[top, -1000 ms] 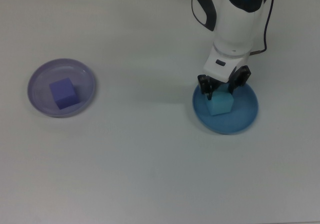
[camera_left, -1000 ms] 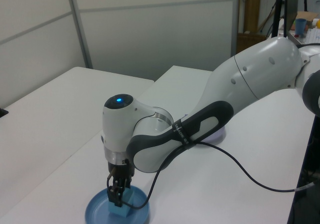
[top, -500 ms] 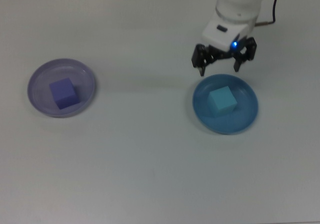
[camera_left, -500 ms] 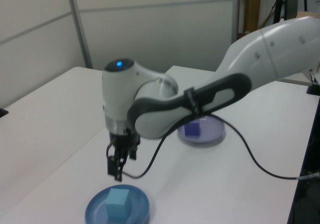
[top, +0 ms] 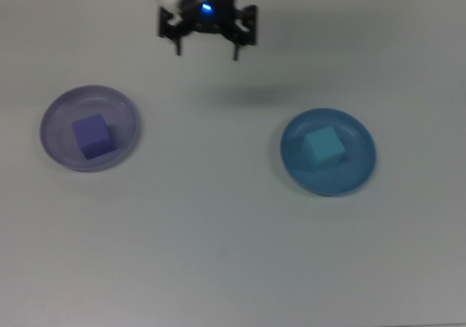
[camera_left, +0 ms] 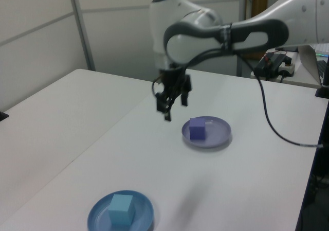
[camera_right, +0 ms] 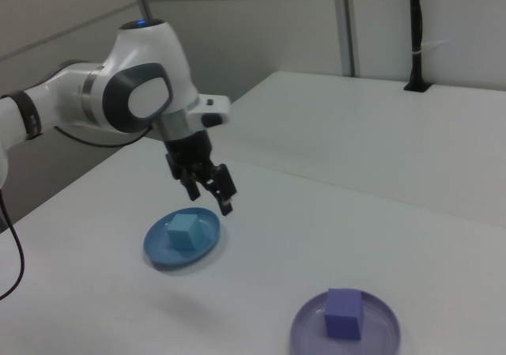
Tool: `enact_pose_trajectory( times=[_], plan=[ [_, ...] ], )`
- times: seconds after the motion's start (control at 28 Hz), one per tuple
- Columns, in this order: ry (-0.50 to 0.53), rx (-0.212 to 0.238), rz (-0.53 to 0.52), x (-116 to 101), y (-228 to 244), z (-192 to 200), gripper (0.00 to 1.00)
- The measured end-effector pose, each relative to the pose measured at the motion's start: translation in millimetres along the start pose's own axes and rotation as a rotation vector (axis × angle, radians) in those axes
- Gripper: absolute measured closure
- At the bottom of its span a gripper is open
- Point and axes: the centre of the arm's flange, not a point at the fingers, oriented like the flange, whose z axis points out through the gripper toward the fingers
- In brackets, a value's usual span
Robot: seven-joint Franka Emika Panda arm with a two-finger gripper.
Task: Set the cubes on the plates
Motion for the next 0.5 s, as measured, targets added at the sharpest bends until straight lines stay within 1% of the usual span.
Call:
enact_pose_trajectory(
  times=[0.14, 0.29, 0.5],
  plan=[
    [-0.008, 0.003, 0.035, -3.5, 25.4, -5.3, 0.00],
    [-0.008, 0.004, 0.034, -5.1, 24.9, -6.4, 0.00],
    [-0.026, 0.012, 0.035, -24.4, 28.9, -30.4, 0.00]
  ],
)
